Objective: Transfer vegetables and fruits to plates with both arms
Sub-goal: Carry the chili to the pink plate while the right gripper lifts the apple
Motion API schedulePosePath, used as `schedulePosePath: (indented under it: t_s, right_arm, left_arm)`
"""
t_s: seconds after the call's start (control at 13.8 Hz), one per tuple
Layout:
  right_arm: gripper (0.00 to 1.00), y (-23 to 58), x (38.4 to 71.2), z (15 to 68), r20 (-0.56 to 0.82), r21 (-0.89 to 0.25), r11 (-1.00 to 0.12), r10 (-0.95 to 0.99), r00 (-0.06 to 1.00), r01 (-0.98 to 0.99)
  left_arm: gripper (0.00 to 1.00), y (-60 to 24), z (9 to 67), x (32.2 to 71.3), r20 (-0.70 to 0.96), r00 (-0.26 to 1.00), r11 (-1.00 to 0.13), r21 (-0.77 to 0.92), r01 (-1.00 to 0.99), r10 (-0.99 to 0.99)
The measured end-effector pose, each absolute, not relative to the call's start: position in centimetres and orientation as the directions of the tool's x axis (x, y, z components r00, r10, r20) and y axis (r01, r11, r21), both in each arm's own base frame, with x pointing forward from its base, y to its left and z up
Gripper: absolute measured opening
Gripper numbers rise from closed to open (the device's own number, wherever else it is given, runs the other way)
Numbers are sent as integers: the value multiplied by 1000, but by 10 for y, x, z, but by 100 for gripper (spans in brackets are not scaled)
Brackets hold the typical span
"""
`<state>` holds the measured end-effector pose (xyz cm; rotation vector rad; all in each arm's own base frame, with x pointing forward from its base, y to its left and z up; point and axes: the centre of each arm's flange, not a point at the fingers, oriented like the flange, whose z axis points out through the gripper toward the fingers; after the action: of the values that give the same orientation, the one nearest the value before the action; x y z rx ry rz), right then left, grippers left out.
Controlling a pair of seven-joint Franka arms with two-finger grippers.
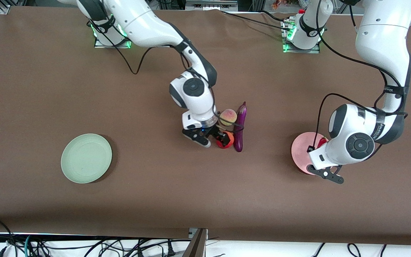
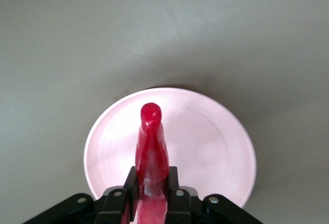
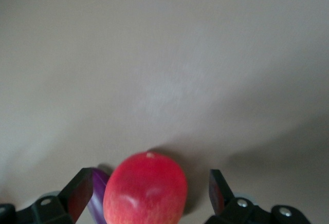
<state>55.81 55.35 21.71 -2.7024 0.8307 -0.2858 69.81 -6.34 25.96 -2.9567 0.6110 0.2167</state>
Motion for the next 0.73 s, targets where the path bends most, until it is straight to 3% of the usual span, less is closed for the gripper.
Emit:
schedulePosePath:
  t_s: [0.22, 0.51, 0.73]
  right_arm:
    - [100, 578, 539, 192, 123, -351, -779, -588, 799, -519]
    - [99, 582, 537, 193, 128, -356, -778, -589, 798, -518]
    - [83, 579, 541, 195, 141, -357, -779, -590, 795, -515]
  left_arm:
    - [25, -32, 238, 698, -193, 919, -928, -81, -364, -344]
    - [28, 2, 206, 695, -216, 935, -955, -30, -294, -281]
    - [30, -7, 199, 694, -217, 932, -954, -16, -300, -289]
